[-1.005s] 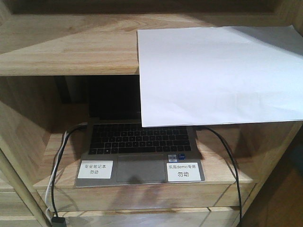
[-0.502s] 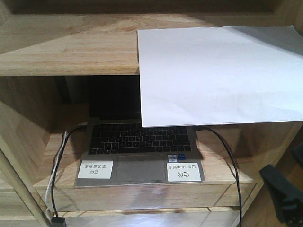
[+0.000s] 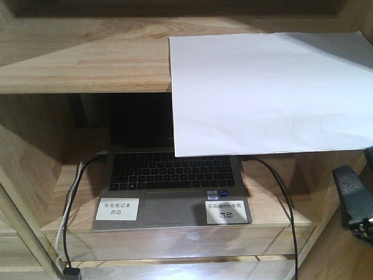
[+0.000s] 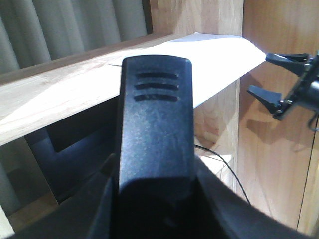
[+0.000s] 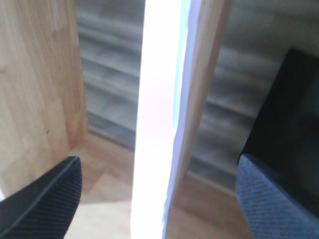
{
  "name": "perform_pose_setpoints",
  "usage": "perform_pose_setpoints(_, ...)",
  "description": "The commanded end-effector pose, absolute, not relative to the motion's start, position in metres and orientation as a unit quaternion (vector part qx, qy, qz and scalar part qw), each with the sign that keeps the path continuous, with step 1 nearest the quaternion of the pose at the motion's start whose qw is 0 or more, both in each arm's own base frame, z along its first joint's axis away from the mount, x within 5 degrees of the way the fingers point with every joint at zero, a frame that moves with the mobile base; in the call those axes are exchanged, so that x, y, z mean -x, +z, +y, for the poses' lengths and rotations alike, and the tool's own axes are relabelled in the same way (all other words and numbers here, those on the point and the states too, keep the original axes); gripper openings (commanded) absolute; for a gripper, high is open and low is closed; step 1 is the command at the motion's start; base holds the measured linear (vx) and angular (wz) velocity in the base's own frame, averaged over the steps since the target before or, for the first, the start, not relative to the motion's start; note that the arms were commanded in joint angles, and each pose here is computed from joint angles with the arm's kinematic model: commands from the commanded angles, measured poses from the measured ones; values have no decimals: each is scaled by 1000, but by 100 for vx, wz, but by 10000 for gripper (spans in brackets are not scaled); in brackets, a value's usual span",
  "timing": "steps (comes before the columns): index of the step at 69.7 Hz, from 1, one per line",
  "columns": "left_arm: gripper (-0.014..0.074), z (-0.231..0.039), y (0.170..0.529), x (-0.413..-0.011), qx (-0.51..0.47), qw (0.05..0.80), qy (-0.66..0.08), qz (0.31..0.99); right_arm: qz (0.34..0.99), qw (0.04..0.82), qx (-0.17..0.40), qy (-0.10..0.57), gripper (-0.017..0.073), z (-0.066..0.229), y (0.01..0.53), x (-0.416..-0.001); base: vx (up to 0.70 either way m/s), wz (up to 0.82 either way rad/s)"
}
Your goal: Grab stapler and paper to desk for stapling
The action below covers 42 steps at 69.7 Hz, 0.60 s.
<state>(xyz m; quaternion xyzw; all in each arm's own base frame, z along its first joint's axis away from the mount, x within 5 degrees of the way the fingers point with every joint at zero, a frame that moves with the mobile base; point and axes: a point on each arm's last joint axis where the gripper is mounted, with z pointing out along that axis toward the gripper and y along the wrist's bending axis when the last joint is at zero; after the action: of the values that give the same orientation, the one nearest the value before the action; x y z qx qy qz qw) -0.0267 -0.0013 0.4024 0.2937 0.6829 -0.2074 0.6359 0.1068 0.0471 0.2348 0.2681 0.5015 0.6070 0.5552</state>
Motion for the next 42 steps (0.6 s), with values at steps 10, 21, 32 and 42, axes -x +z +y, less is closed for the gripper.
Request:
perform_pose_setpoints(10, -6, -2, 419, 25, -273, 676, -225, 646, 453, 581, -247, 630, 594, 57, 248, -120, 0, 0)
perform_pose_setpoints(21, -6, -2, 419, 25, -274, 676, -225, 646, 449, 584, -235, 635, 594, 65, 258, -129, 0, 0)
perform_pose_setpoints(32, -6, -2, 419, 25, -274, 676, -225, 646, 434, 605, -224, 629, 594, 68, 270, -134, 0, 0)
perform_pose_setpoints(42, -6, -2, 419, 25, -274, 676, -225, 646, 435, 614, -227, 618, 594, 71, 273, -141, 0, 0)
